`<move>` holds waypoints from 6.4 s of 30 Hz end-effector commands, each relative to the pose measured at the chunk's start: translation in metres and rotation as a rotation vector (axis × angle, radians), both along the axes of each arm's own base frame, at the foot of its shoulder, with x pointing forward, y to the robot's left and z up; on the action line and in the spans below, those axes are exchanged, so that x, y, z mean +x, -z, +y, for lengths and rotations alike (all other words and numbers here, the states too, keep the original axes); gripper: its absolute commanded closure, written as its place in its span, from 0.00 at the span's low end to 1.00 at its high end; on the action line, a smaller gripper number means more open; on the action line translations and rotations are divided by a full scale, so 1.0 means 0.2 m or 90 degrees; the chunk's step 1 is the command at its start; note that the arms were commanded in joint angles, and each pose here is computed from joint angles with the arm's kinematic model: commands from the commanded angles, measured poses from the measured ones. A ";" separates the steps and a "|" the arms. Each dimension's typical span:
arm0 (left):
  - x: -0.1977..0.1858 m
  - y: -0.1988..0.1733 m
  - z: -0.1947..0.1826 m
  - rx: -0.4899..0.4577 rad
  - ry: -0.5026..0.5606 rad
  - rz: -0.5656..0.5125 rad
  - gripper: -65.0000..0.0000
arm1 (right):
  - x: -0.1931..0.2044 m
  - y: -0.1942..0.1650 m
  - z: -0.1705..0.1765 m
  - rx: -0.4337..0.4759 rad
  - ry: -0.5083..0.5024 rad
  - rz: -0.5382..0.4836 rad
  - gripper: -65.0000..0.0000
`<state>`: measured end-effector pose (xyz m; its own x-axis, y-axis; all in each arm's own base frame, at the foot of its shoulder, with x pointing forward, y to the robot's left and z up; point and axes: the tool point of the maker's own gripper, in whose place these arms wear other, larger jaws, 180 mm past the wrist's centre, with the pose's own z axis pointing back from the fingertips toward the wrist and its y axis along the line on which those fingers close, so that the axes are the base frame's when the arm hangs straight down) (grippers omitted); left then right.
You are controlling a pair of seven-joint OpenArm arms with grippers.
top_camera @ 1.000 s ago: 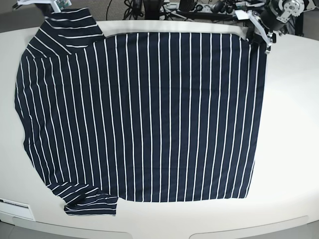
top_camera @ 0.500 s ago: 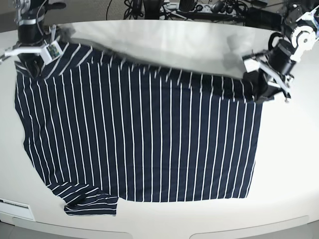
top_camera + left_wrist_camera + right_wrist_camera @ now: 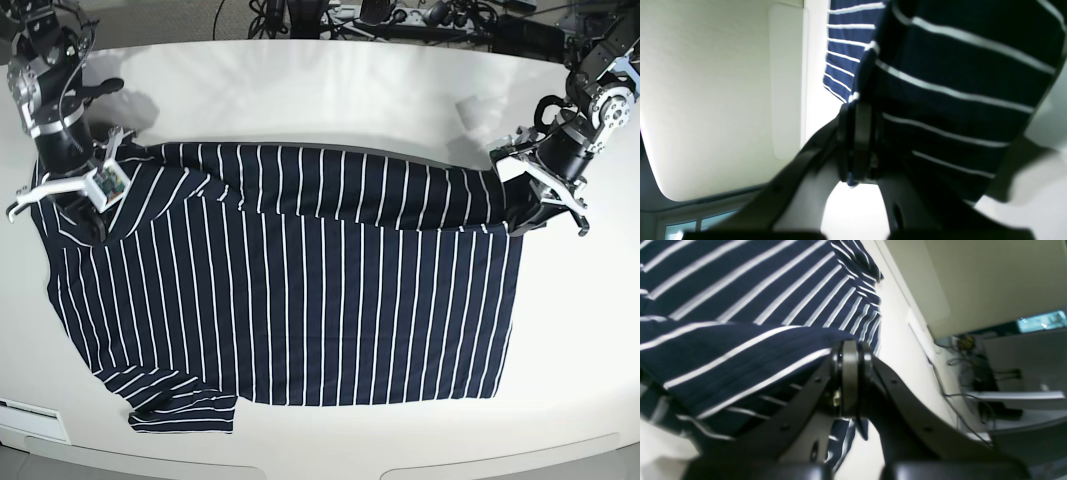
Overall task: Fold the T-shirt properly
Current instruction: 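Carry the shoulder edge over the shirt body toward the hem, then lower the folded edge, release, and pull both grippers back, then move both grippers to the hem corners and grasp the hem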
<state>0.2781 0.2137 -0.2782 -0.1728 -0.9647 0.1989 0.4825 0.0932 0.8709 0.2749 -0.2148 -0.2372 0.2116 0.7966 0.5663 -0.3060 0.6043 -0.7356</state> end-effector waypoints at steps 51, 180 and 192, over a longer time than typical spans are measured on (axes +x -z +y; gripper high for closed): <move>0.50 -0.12 0.33 -0.290 -0.334 -0.128 1.00 | 0.44 0.08 -0.16 0.286 0.084 0.102 1.00; 0.38 -0.25 0.61 -0.650 -0.474 0.119 1.00 | -0.65 0.38 -0.34 0.067 0.251 0.286 1.00; 0.68 0.13 0.63 -1.007 -0.521 0.363 0.45 | -0.63 0.38 -0.32 0.076 0.242 0.273 1.00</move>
